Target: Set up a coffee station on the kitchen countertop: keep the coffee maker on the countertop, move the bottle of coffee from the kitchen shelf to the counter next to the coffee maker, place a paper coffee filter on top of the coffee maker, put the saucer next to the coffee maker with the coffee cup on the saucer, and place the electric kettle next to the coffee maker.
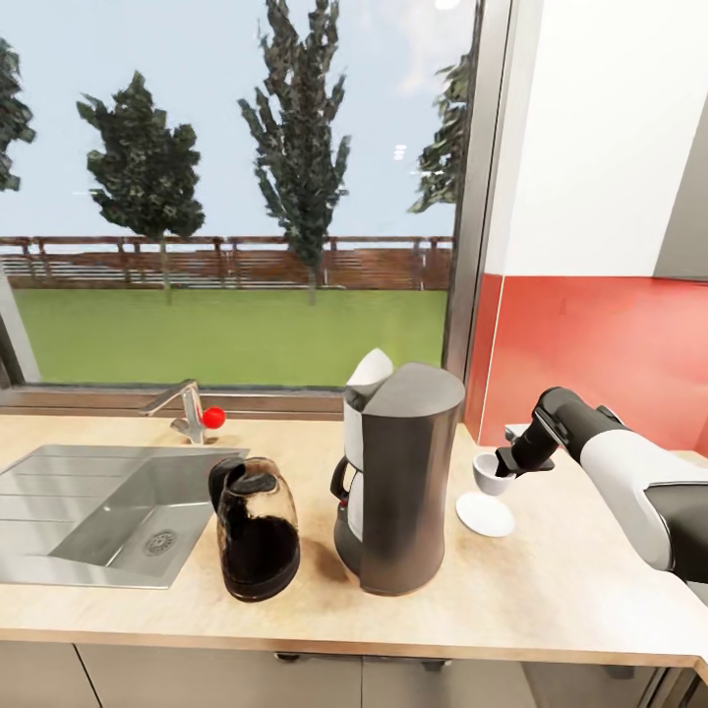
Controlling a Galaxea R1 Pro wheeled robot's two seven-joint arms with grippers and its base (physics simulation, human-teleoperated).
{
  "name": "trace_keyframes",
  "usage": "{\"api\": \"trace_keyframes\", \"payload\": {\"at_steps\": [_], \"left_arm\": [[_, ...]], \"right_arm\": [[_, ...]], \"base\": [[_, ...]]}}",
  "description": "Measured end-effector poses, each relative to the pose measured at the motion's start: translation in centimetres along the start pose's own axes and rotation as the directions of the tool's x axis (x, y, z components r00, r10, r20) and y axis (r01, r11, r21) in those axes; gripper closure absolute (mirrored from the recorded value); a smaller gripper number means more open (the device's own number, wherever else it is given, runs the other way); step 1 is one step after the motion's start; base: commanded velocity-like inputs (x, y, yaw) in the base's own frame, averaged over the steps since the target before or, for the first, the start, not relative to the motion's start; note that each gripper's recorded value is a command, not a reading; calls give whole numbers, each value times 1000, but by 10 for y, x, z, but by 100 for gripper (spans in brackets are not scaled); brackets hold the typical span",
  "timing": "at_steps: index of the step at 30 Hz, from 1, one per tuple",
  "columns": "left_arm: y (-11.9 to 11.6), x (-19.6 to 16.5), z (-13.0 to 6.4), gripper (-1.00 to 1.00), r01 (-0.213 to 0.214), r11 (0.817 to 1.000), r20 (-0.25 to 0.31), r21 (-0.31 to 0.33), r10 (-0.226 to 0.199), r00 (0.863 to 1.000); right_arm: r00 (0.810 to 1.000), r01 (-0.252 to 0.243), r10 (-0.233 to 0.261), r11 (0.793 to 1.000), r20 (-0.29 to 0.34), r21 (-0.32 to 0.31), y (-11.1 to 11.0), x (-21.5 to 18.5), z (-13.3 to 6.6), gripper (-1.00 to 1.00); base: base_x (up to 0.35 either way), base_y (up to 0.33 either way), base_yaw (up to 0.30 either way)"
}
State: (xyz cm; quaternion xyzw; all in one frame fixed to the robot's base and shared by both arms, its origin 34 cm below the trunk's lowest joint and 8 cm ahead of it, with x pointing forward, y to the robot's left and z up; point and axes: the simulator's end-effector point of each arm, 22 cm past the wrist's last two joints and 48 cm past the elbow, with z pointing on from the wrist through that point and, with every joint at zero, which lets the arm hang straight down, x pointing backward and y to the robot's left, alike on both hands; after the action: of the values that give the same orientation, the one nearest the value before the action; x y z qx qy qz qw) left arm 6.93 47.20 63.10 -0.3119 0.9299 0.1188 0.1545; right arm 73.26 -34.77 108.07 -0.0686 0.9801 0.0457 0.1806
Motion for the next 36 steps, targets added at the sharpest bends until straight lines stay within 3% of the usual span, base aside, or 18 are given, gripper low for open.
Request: {"api": "trace_keyframes", "payload": {"at_steps": [16, 22, 28, 36], "left_arm": [[-5, 1, 16, -100, -1, 1000, 2, 1, 1, 1000], [4, -6, 23, -100, -7, 1000, 12, -12, 7, 1000], [15, -18, 29, -100, -16, 1000, 33, -22, 16, 999], [12, -21, 32, -100, -31, 998, 36, 59, 29, 999]], "right_arm": [[999, 21, -21, 1000, 27, -7, -1, -4, 16, 100], [998, -21, 25, 997, 64, -70, 9, -12, 20, 100], [996, -27, 34, 996, 78, -87, 13, -14, 26, 100], [996, -29, 35, 996, 79, -82, 8, -12, 31, 100]], "base": [[0, 0, 0], [0, 0, 0], [0, 0, 0], [0, 0, 0]]}}
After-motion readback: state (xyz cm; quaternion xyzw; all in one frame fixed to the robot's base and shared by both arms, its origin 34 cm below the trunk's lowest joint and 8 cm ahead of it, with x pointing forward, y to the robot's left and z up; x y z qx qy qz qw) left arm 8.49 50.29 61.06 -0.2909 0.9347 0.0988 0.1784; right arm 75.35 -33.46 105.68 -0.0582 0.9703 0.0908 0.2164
